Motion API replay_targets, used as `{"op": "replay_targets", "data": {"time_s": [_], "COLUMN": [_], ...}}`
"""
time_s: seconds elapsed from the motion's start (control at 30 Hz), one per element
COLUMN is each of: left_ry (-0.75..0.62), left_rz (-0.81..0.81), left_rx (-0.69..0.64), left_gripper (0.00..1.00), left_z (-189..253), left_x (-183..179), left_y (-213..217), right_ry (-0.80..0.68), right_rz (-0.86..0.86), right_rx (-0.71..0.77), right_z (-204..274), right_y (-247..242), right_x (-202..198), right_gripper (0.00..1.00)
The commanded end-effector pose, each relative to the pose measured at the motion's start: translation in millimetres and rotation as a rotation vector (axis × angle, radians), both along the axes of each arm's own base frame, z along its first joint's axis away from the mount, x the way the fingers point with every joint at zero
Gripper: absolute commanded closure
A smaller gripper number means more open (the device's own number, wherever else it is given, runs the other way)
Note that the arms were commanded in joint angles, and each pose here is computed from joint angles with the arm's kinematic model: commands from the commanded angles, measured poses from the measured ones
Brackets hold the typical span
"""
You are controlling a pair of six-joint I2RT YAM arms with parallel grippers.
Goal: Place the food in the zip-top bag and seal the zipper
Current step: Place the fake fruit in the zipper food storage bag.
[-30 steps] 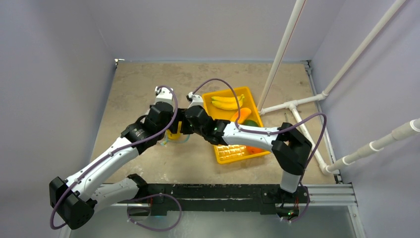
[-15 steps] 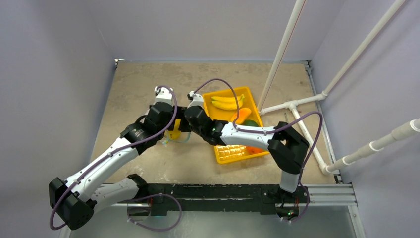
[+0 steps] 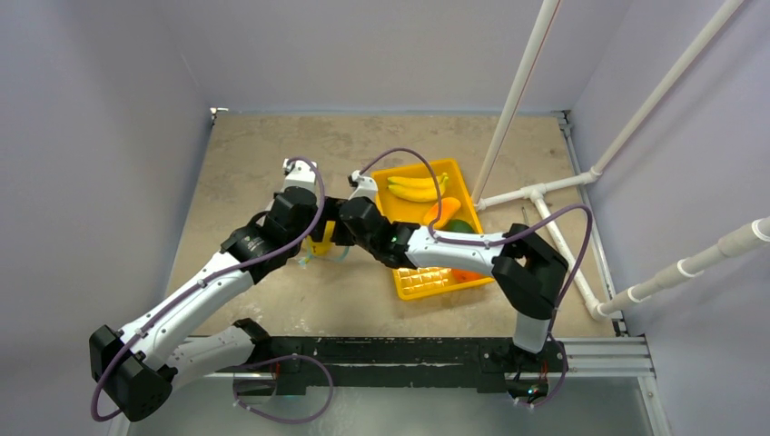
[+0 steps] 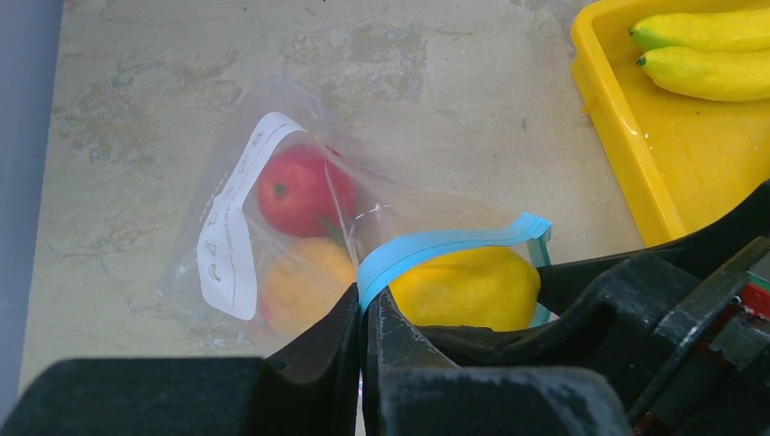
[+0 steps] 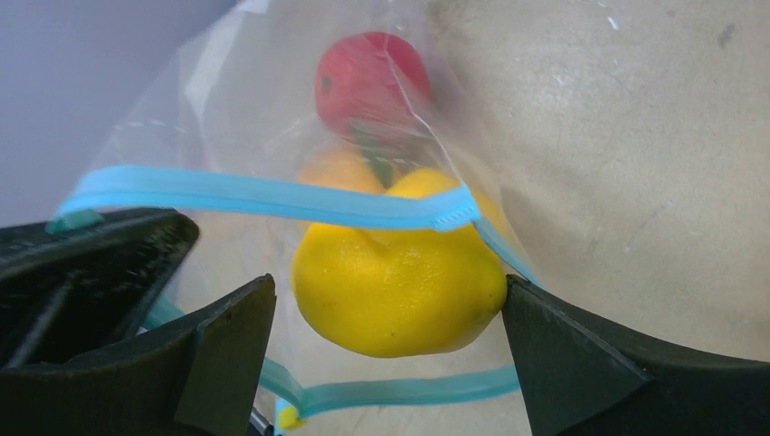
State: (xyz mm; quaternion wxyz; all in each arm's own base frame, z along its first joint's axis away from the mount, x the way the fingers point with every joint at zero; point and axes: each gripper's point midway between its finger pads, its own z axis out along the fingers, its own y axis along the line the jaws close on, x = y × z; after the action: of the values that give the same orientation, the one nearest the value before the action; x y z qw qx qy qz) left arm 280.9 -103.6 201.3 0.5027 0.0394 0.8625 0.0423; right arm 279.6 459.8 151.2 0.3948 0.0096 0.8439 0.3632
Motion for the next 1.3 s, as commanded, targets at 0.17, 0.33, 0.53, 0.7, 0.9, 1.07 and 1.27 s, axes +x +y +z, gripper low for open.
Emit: {"op": "replay_targets", "data": {"time_s": [0.17,0.33,0.53,0.7,0.9,1.07,1.27], "left_ry": [-0.040,-0.038,-0.041,-0.042,-0.045,-0.046,-0.043], "left_rz": [0.010,0.010,0.013,0.009,0.009,0.009,0.009], "left_rx": [-0.018,-0.017,-0.016,-0.018,-0.022,-0.021,-0.019], "left_gripper": [1.00,1.00,1.00,1.00,1.00,1.00,1.00], "left_z": [9.7,9.1,9.8,10.0,11.4,11.7,10.3], "left_x": [3.5,3.5,3.3,3.4,3.1,3.2,3.2], "left_y": [1.5,1.2,2.3,1.4,1.4,1.7,1.4], "right_ry": [-0.006,-0.006,-0.008,-0.015,0.007,0.014,0.002], "right_rz": [-0.034,0.026,0.103,0.088,0.046,-0.012,-0.057], "right_rx": [0.059,0.093,0.148,0.137,0.100,0.043,-0.001], "right_z": [24.6,28.9,38.0,43.6,42.8,30.6,19.1], "right_y": [-20.6,-7.5,9.9,6.2,-10.0,-28.0,-37.4], "right_x": [-8.9,-14.2,-20.6,-19.0,-20.7,-18.3,-11.5], "right_gripper": [0.11,0.19,0.24,0.26,0.29,0.32,0.36]}}
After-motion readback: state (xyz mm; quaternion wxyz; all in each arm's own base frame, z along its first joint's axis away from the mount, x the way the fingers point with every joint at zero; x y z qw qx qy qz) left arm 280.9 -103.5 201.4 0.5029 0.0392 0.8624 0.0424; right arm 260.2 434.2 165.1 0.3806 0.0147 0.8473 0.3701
